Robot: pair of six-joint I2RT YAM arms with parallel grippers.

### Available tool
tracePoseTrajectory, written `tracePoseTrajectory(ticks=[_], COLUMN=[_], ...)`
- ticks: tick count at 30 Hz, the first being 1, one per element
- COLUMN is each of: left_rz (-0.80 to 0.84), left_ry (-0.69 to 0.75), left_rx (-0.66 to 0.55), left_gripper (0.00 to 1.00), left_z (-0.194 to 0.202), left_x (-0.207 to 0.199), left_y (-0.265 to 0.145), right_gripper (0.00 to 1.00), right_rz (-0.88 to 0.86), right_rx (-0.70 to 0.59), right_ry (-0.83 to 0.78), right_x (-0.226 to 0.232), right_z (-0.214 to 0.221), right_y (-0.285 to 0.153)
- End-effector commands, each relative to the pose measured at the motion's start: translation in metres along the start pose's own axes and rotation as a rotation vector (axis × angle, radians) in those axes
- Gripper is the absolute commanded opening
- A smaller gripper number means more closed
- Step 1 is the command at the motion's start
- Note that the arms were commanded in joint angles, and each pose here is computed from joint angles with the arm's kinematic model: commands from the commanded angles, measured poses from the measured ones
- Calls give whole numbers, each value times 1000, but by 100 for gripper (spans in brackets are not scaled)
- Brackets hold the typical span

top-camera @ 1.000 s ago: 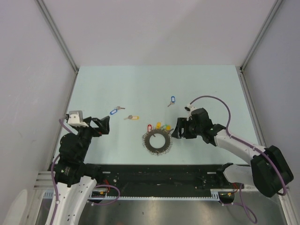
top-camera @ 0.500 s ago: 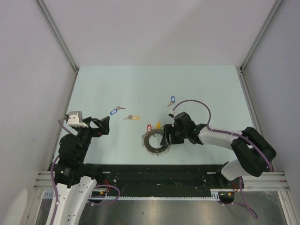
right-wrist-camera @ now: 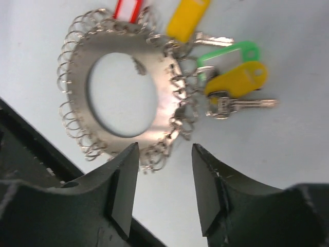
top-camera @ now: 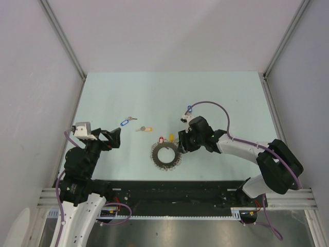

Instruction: Put the keys on the keyring

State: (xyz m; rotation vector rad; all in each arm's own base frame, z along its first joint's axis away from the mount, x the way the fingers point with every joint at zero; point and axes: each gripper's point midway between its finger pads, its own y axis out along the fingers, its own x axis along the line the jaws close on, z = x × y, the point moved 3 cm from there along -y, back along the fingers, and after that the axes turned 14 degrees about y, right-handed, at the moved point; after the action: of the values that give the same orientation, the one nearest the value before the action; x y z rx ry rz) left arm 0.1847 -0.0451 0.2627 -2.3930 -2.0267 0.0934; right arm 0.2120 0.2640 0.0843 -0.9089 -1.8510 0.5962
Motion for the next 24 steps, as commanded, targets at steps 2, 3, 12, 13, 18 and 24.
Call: tracePoseTrajectory(ticks=[2,3,12,13,18,24], left_rz=[28,28,40,40,38,35], left_ry=[-15,-15,-13,-11,-10,-10], left_rx=[-40,-40,-37,-37,-32,-31], left_gripper=[100,100,100,100,100,100], left_z=[-16,-16,-15,-15,-14,-14], left_x=[-5,-5,-7,-7,-6,-6], left_y=[-3,-3,-2,-2,0,0], right_gripper=[47,46,41,40,39,36], right_rz=[-22,-31,-177,-193,-219,-229], right_rx=[-46,-42,78,92,130,138], right_ry=[-120,-141,-169,-169,-174,-179], right_x=[-13,-14,-14,-13,-14,-11], right_z=[-28,-28,-14,-11,-3,-2], right_y=[-7,-5,21,22,28,25])
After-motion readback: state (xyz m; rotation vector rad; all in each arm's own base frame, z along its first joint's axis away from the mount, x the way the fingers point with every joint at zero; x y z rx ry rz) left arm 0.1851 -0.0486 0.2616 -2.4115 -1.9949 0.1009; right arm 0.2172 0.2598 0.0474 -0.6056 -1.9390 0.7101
